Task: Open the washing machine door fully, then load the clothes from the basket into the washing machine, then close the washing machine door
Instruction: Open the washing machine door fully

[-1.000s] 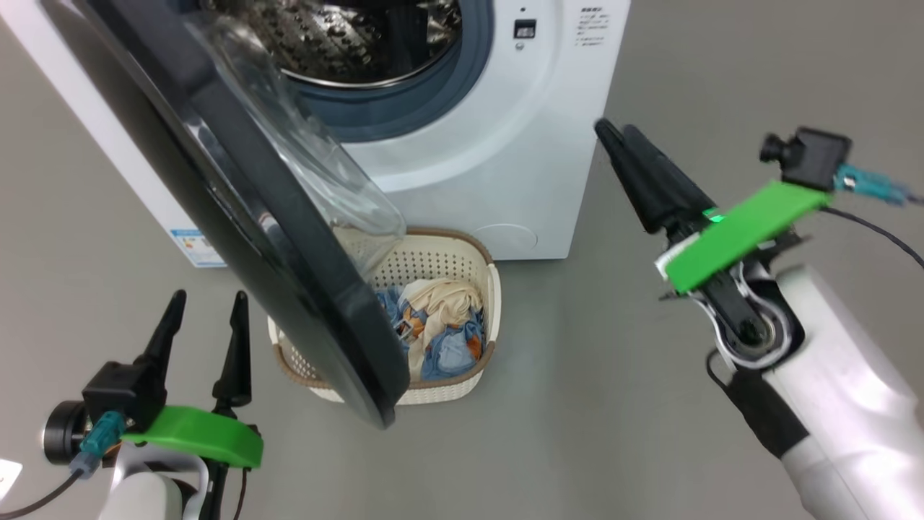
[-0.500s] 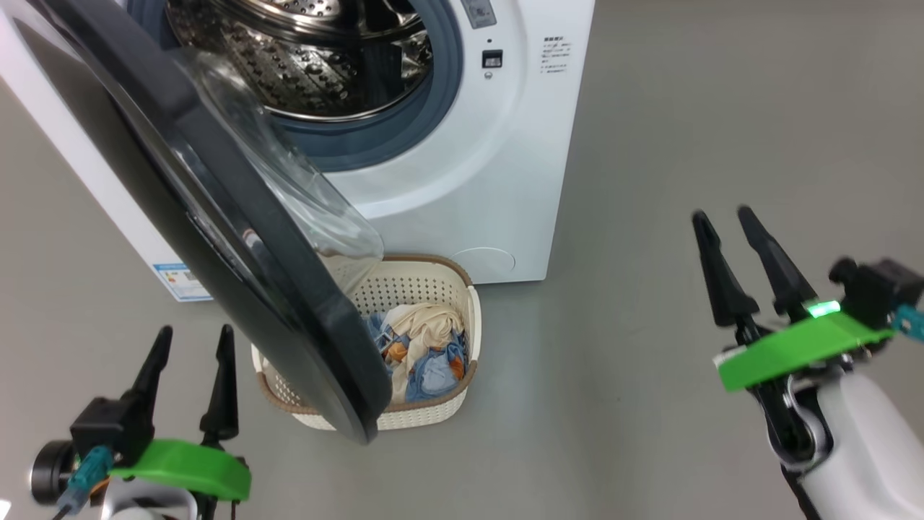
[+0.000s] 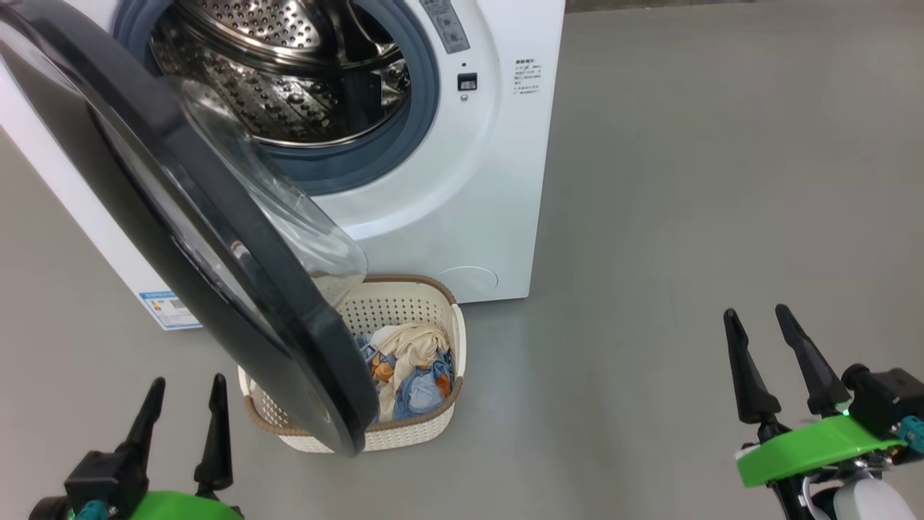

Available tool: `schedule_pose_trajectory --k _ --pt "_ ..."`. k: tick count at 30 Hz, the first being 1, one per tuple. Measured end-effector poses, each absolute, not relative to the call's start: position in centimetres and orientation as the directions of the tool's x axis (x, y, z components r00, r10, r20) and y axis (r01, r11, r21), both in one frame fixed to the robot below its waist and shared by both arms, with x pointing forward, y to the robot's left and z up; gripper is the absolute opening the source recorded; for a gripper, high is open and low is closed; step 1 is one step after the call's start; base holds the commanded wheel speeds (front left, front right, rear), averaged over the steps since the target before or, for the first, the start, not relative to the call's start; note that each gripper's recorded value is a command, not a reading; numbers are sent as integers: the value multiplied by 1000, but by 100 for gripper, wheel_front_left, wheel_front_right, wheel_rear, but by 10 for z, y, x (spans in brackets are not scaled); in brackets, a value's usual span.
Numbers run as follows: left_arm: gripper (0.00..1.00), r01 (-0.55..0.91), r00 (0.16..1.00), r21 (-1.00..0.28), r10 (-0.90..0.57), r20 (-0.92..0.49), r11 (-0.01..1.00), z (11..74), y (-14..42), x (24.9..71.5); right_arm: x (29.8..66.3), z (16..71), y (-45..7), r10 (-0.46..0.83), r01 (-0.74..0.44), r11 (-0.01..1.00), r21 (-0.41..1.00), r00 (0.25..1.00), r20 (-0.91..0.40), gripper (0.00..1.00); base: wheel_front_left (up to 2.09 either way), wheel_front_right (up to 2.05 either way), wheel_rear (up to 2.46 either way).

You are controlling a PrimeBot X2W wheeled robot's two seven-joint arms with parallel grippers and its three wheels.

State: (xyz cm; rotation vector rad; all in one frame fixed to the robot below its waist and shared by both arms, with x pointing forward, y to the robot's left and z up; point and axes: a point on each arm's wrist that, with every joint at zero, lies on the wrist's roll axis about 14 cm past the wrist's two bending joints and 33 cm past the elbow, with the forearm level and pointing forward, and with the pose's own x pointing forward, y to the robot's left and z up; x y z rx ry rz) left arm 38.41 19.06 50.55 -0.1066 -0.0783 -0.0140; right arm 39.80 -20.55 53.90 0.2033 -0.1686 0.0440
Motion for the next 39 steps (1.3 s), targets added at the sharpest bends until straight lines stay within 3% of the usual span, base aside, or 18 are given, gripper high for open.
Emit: schedule_pose_trajectory --k 14,34,36,37,39 --pt "100 -30 997 -123 38 65 992 501 201 371 378 515 -201 17 -32 989 144 994 105 100 0 0 0" --pt "100 -49 996 -128 57 61 991 500 204 370 380 511 -197 22 -33 991 126 995 94 100 0 0 0" --pt "18 -49 997 -129 57 61 991 500 204 370 380 512 -197 21 -33 991 126 995 95 100 0 0 0" --pt "0 -48 997 -131 56 61 990 500 204 369 380 512 -198 21 -33 991 126 995 95 100 0 0 0" --pt "0 -49 997 -148 57 49 988 496 203 369 380 511 -197 21 -33 991 126 995 95 100 0 0 0"
